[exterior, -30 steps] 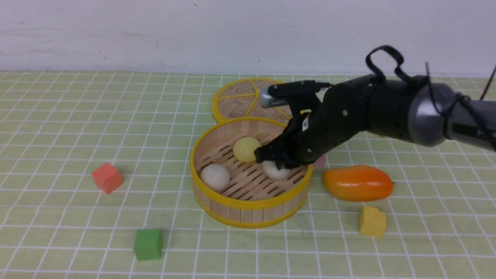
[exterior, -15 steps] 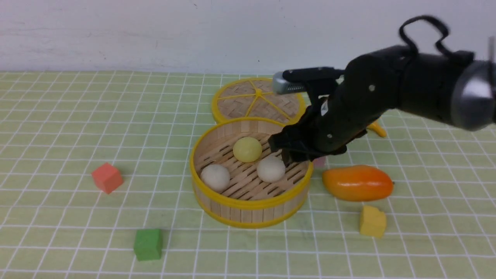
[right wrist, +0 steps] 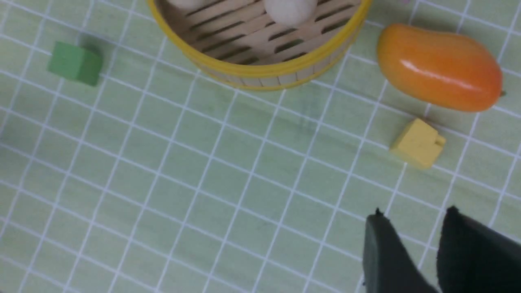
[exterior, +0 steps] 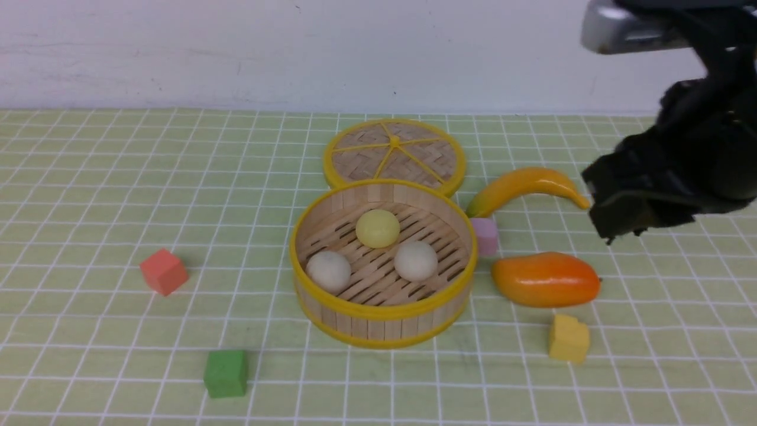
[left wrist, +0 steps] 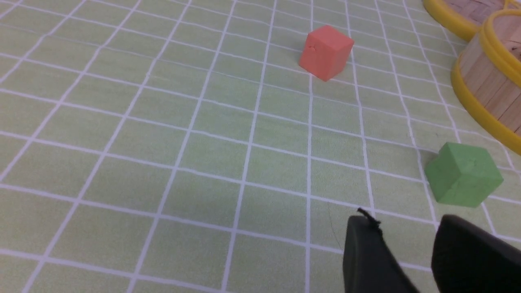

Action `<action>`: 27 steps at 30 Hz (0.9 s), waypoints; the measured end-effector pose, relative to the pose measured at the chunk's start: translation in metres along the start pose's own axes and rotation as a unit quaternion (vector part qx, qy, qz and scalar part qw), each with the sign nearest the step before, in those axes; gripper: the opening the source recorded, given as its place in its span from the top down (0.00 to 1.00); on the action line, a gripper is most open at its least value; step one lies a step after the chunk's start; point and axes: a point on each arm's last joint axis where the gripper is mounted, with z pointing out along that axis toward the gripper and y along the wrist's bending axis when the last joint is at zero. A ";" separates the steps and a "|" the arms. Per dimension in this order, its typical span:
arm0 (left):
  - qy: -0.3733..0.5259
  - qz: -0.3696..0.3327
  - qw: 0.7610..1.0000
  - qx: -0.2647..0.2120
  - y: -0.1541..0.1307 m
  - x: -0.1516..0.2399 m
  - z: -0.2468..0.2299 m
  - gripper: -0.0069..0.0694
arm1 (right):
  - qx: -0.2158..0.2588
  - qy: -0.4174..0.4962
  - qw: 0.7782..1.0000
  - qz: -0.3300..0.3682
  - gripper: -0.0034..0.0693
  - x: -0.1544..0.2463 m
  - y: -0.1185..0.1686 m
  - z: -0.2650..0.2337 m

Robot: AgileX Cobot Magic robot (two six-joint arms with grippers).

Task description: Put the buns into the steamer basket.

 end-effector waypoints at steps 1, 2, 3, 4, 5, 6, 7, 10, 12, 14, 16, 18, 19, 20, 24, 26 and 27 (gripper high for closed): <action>0.000 0.000 1.000 0.000 0.000 0.000 0.000 0.60 | -0.004 0.001 1.000 -0.001 0.74 0.006 0.000 -0.003; 0.000 0.000 1.000 0.000 0.000 0.000 0.000 0.60 | -0.008 -0.001 1.000 -0.005 0.79 0.016 -0.001 -0.010; 0.000 0.000 1.000 0.000 0.000 0.000 0.000 0.60 | -0.013 -0.002 1.000 -0.005 0.82 0.025 -0.001 -0.014; 0.000 0.000 1.000 0.000 0.000 0.000 0.000 0.60 | -0.016 -0.003 1.000 -0.005 0.86 0.033 -0.002 -0.017; 0.000 0.000 1.000 0.000 0.000 0.000 0.000 0.60 | -0.018 -0.002 1.000 -0.005 0.89 0.041 -0.003 -0.019; 0.000 0.000 1.000 0.000 0.000 0.000 0.000 0.60 | -0.020 0.000 1.000 -0.005 0.92 0.049 -0.004 -0.020; 0.000 0.000 1.000 0.000 0.000 0.000 0.000 0.60 | -0.023 0.003 1.000 -0.004 0.94 0.058 -0.005 -0.021; 0.000 0.000 1.000 0.000 0.000 0.000 0.000 0.60 | -0.035 0.011 0.999 0.001 0.98 0.083 -0.007 -0.022; 0.000 0.000 1.000 0.000 0.000 0.000 0.000 0.60 | -0.048 0.015 0.999 0.006 0.98 0.095 -0.006 -0.023; 0.000 0.000 1.000 0.000 0.000 0.000 0.000 0.60 | -0.062 0.014 0.998 0.009 0.98 0.108 -0.006 -0.026; 0.000 0.000 1.000 0.000 0.000 0.000 0.000 0.60 | -0.072 0.008 0.997 0.011 0.98 0.119 -0.006 -0.030; 0.000 0.000 1.000 0.000 0.000 0.000 0.000 0.60 | -0.077 -0.003 0.997 0.010 0.98 0.126 -0.006 -0.036; 0.000 0.000 1.000 0.000 0.000 0.000 0.000 0.60 | -0.080 -0.010 0.997 0.009 0.98 0.128 -0.006 -0.040; 0.000 0.000 1.000 0.000 0.000 0.000 0.000 0.60 | -0.081 -0.015 0.997 0.008 0.98 0.130 -0.006 -0.042; 0.000 0.000 1.000 0.000 0.000 0.000 0.000 0.60 | -0.054 -0.044 0.997 -0.028 0.98 0.137 -0.012 -0.052; 0.000 0.000 1.000 0.000 0.000 0.000 0.000 0.60 | -0.011 -0.073 0.996 -0.050 0.98 0.143 -0.022 -0.057; 0.000 0.000 1.000 0.000 0.000 0.000 0.000 0.60 | 0.000 -0.094 0.994 -0.050 0.98 0.144 -0.025 -0.060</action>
